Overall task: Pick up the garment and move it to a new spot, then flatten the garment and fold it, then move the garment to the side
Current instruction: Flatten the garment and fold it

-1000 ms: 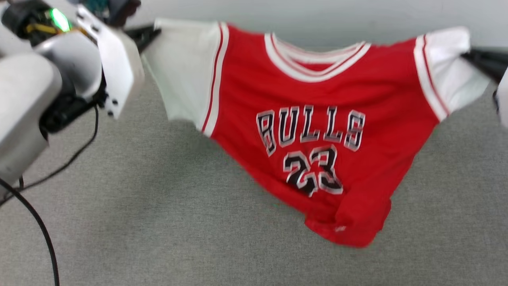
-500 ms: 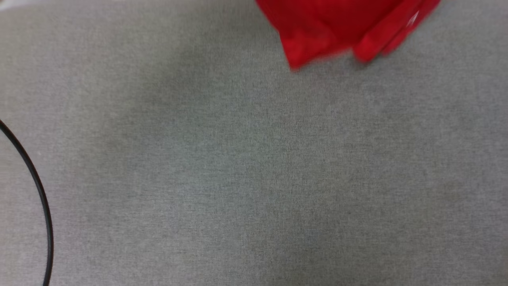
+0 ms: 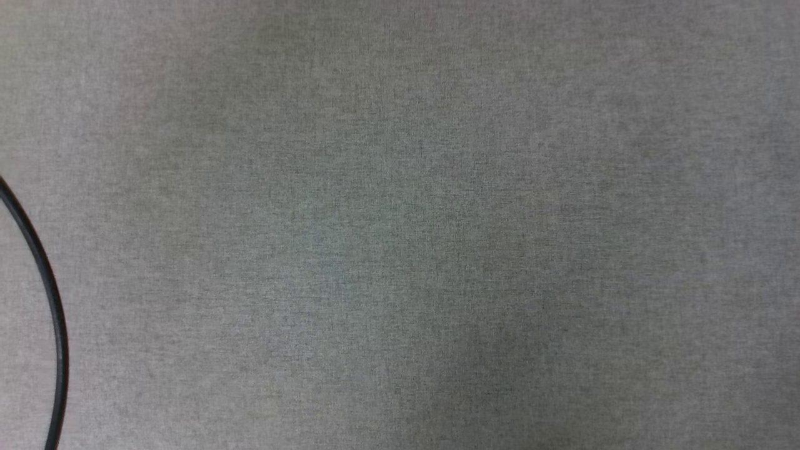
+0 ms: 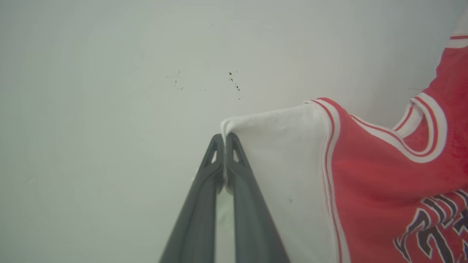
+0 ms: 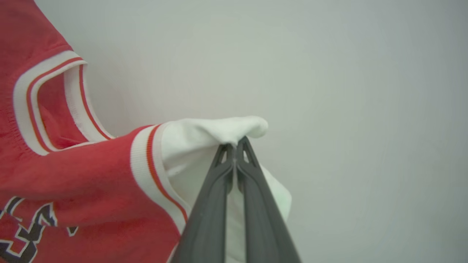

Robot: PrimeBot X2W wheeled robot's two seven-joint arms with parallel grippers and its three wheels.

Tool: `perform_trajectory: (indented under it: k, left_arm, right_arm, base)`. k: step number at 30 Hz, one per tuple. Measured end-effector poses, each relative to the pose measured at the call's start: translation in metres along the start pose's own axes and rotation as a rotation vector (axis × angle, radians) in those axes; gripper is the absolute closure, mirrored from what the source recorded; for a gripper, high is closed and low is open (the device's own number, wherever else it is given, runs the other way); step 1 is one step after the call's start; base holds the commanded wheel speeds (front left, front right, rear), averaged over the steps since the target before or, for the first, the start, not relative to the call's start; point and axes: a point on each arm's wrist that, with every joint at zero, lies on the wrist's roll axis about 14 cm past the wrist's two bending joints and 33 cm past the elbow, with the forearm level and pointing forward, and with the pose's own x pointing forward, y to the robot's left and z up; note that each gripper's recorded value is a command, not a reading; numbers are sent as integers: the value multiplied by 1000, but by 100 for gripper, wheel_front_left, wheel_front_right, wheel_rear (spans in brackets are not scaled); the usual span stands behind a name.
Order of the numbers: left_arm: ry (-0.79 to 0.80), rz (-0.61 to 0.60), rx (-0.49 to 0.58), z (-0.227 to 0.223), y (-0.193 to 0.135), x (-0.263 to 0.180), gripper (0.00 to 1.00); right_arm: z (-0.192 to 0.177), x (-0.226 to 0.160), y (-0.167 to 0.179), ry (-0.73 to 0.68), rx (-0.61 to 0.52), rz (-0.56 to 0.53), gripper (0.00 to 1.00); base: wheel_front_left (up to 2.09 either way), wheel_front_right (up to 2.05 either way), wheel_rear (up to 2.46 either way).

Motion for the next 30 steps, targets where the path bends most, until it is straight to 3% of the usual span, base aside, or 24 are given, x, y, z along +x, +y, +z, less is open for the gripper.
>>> perform_trajectory:
  k: [13, 19, 30]
  left_arm:
    - [123, -58, -73, -96, -38, -7, 100]
    - [198, -95, -157, -143, -69, -37, 100]
    - [365, -172, -292, -204, -129, -131, 100]
  right_arm:
    - [-92, 10, 95, 118, 19, 185, 100]
    - [-136, -23, 150, 198, 91, 295, 100]
    - [-176, -108, 216, 283, 206, 445, 100]
  base:
    - [0, 0, 0]
    - [0, 0, 0]
    - [0, 0, 0]
